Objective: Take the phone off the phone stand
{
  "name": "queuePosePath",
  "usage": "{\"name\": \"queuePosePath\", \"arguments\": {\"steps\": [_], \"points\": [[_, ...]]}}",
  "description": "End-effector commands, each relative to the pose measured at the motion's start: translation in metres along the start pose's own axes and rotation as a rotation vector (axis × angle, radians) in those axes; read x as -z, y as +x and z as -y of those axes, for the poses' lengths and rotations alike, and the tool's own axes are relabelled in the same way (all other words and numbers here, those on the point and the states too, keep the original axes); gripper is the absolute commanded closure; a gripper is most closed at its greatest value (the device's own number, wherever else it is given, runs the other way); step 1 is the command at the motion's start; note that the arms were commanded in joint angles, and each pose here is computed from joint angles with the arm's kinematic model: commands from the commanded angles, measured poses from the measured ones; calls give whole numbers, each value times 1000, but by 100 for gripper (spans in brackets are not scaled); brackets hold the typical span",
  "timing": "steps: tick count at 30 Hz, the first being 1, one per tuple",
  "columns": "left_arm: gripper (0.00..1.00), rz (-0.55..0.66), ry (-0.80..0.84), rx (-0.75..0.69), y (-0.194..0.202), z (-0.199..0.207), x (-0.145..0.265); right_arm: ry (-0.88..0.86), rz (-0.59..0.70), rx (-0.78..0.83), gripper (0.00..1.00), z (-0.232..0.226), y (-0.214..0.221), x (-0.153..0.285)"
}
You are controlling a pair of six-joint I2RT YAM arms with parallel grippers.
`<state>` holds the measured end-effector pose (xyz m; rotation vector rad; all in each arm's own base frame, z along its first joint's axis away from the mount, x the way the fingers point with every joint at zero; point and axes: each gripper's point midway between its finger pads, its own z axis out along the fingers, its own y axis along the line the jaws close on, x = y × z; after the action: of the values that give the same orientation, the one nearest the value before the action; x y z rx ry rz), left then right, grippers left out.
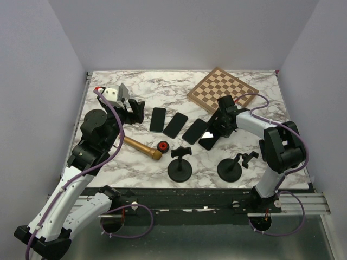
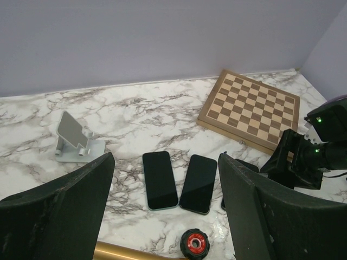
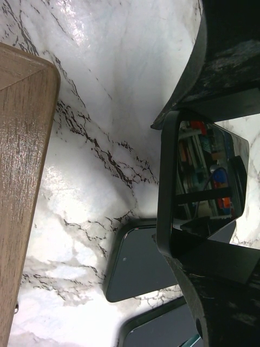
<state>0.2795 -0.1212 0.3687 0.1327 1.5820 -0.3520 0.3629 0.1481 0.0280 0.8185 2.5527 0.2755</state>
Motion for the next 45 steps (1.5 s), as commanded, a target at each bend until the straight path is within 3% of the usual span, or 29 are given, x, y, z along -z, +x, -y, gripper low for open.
{"name": "queuePosePath", "arguments": {"steps": [1,14,32,45], "points": [[15,2,-5,-4,0,0,-1,42,-58,14,33,18,22,-14],[15,-1,-4,-3,1,0,-1,13,-44,42,10,12,22,-8],[15,-4,-2,0,2,0,-2,-167,-101,151,10,-37,38,-2],[15,-10,-8,-2,4,-1,-3,-198,69,221,10,-48,-2,52]]}}
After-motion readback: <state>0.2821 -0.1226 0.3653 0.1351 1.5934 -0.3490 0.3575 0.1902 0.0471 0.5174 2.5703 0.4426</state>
